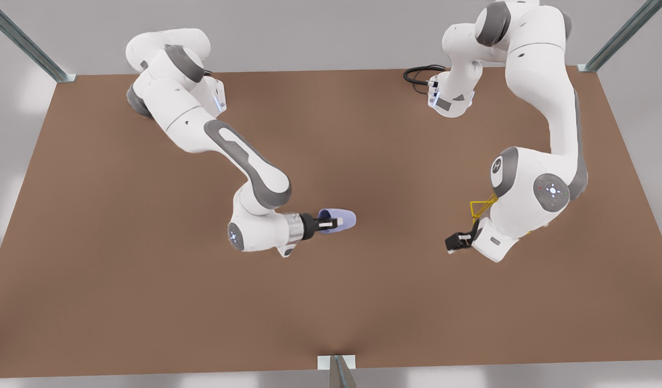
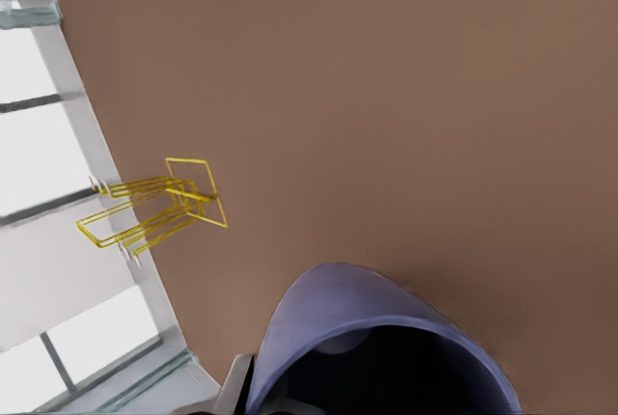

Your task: Place the cup on the cup holder

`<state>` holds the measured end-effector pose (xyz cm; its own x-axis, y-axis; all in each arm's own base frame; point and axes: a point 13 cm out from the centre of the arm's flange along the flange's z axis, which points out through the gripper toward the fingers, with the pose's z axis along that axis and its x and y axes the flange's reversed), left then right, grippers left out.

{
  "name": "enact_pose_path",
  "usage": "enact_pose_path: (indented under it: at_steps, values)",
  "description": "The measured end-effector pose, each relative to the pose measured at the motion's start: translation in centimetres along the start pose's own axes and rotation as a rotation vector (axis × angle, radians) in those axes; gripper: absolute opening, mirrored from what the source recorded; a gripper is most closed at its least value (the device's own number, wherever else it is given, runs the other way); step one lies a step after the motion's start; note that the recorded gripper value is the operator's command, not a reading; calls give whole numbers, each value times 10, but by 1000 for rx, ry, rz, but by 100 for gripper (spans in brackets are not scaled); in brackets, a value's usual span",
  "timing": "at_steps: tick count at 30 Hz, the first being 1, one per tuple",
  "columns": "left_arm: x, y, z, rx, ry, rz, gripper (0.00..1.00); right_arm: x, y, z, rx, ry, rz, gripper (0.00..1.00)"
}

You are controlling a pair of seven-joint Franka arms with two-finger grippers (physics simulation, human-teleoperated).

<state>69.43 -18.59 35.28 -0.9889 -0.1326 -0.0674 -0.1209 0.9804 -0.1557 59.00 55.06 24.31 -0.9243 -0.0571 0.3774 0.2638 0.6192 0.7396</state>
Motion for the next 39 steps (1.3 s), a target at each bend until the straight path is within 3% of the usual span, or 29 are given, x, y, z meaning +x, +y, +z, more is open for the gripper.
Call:
enact_pose_path:
  at_steps: [4, 9, 14, 19, 20, 21, 26, 32, 36, 39]
  values:
    - [38, -77, -34, 41, 7, -157, 100, 15, 31, 87, -129, 30, 160, 21]
    - [60, -111, -9, -22, 25, -447, 100, 0, 11, 161, -180, -1, 313, 21]
    - [79, -139, 20, -63, 26, -725, 100, -70, -31, 123, -114, -208, 333, 21]
    - [94, -162, 33, -83, -5, -967, 100, -84, -53, 115, -93, -244, 381, 21]
    - [93, -161, 35, -90, -17, -1019, 100, -84, -59, 116, -84, -236, 391, 34]
    - [94, -161, 38, -96, -29, -1065, 100, -84, -63, 115, -76, -227, 397, 100]
    - [87, -151, 58, -131, -93, -1291, 100, -89, -80, 94, 2, -219, 362, 100]
    - [86, -149, 99, -149, -117, -1519, 100, -126, -90, -59, 85, -323, 282, 100]
    - [88, -157, 121, -140, -120, -1628, 100, -121, -86, -274, 263, -483, 151, 100]
    - [103, -182, 140, -129, -116, -1657, 100, -60, -77, -432, 490, -613, 53, 100]
